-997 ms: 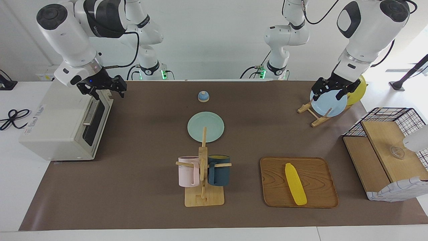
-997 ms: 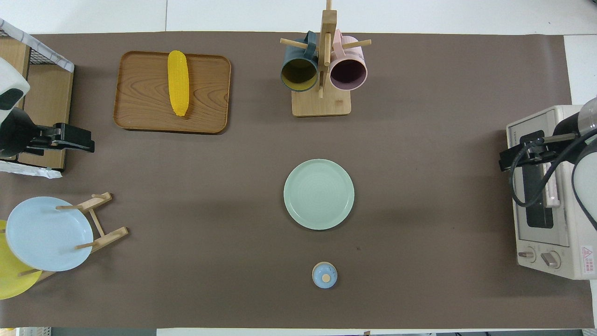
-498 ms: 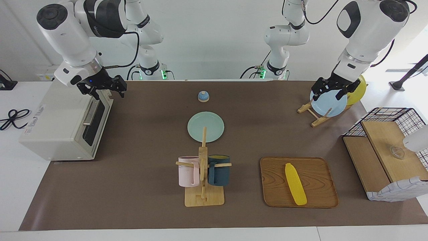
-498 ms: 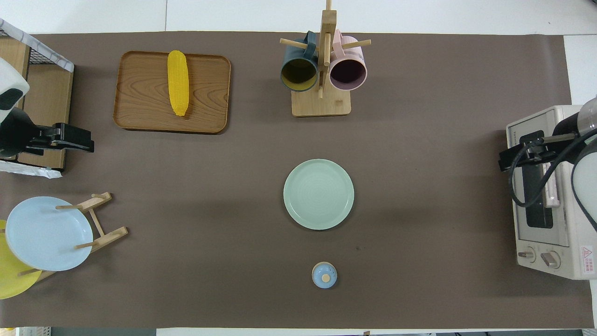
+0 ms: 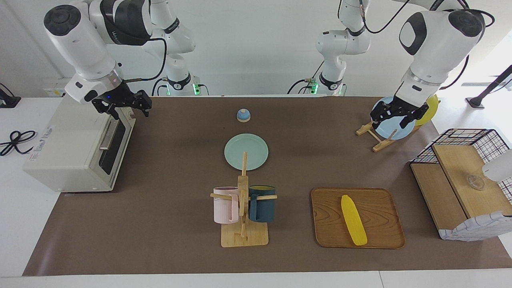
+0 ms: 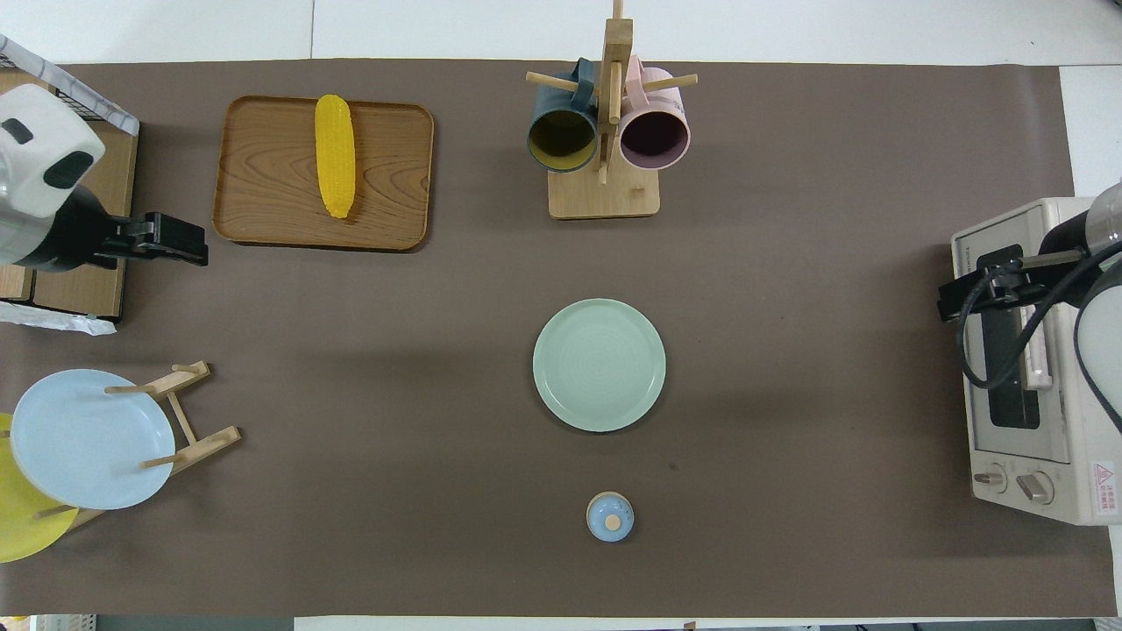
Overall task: Put corn in oven
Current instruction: 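Reach the left gripper to the yellow corn on the wooden tray, then grasp the yellow corn with the left gripper and lift it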
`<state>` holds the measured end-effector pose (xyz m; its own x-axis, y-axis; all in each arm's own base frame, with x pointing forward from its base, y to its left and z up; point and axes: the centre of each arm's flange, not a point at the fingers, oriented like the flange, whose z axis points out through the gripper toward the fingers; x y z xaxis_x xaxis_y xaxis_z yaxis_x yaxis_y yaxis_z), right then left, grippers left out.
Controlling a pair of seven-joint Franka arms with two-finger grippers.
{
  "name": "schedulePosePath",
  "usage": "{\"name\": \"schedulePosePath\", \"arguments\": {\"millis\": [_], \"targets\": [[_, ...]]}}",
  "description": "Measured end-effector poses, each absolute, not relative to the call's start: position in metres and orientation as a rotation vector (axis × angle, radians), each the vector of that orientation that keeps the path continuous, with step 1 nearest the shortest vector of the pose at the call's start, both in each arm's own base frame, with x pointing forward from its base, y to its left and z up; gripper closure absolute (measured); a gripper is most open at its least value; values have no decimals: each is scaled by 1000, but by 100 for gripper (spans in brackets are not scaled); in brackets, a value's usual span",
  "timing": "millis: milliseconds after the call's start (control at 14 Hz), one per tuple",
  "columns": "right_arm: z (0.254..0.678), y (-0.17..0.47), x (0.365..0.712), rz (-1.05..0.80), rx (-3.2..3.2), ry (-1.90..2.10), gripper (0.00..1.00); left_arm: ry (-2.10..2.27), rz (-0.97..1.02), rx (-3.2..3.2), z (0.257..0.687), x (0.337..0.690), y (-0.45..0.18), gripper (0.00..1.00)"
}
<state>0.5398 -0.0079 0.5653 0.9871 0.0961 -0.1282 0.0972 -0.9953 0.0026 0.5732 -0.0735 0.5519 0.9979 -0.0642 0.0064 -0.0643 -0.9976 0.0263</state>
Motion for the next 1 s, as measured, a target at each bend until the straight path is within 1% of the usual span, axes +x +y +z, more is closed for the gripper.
{"name": "schedulePosePath", "arguments": {"millis": [214, 712, 997], "targets": [[565, -8, 540, -201, 3123, 152, 0, -156, -8, 3111, 512, 604, -100, 0], [565, -8, 540, -201, 3123, 152, 0, -183, -10, 3098, 420, 689, -130, 0], [565, -8, 540, -201, 3123, 152, 0, -214, 34, 3089, 387, 722, -152, 0]]}}
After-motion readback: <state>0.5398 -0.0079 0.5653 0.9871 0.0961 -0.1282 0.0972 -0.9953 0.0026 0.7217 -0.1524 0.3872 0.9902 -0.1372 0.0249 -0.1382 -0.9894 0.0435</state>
